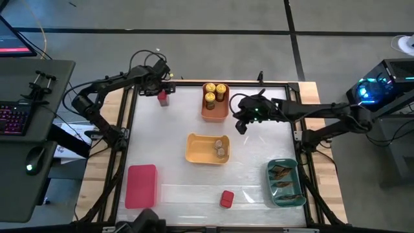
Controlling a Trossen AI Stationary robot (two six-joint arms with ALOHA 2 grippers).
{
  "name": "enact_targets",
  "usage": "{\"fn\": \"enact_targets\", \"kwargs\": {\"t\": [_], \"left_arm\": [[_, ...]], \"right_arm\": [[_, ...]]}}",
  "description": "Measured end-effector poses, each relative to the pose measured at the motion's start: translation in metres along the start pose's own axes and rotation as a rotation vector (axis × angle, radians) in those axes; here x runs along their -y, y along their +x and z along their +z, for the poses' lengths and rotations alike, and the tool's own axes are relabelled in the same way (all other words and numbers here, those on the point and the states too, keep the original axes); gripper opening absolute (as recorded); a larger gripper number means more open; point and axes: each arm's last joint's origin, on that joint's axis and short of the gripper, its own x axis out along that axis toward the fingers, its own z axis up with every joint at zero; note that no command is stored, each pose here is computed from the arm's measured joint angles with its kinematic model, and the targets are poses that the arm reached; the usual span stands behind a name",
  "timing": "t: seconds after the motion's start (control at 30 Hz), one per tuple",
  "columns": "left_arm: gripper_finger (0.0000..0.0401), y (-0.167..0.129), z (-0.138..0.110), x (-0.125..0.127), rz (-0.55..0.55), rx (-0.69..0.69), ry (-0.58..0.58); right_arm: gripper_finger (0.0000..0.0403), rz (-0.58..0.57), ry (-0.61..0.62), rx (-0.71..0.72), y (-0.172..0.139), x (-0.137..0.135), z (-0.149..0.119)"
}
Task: Sort spices by type
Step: Put the top red seasoning can into the red bin
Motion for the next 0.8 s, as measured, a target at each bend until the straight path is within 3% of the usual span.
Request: {"fn": "enact_targets", "kwargs": {"t": [0.23,0.43,0.57,0.7,0.8], "left_arm": [[0.0274,0.017,-0.013,-0.005,0.009,-0.019,-0.009],[0.0270,0.022,-0.017,-0.008,0.015,-0.025,0.028],[0.0242,0.019,-0.016,-0.008,0.022,-0.003,0.071],[0.0188,0.014,-0.014,-0.011,0.026,0.030,0.097],[0.0187,0.008,-0.013,-0.012,0.015,0.050,0.117]], "right_arm": [[0.0000,0.041,0.018,-0.046,0.017,-0.003,-0.004],[0.0000,0.076,0.026,0.007,0.018,-0.005,0.002],[0.0000,0.085,0.028,0.034,0.018,-0.006,0.004],[0.0000,0.085,0.051,0.033,0.018,-0.006,0.004],[0.0000,0.085,0.067,0.033,0.018,-0.006,0.004]]}}
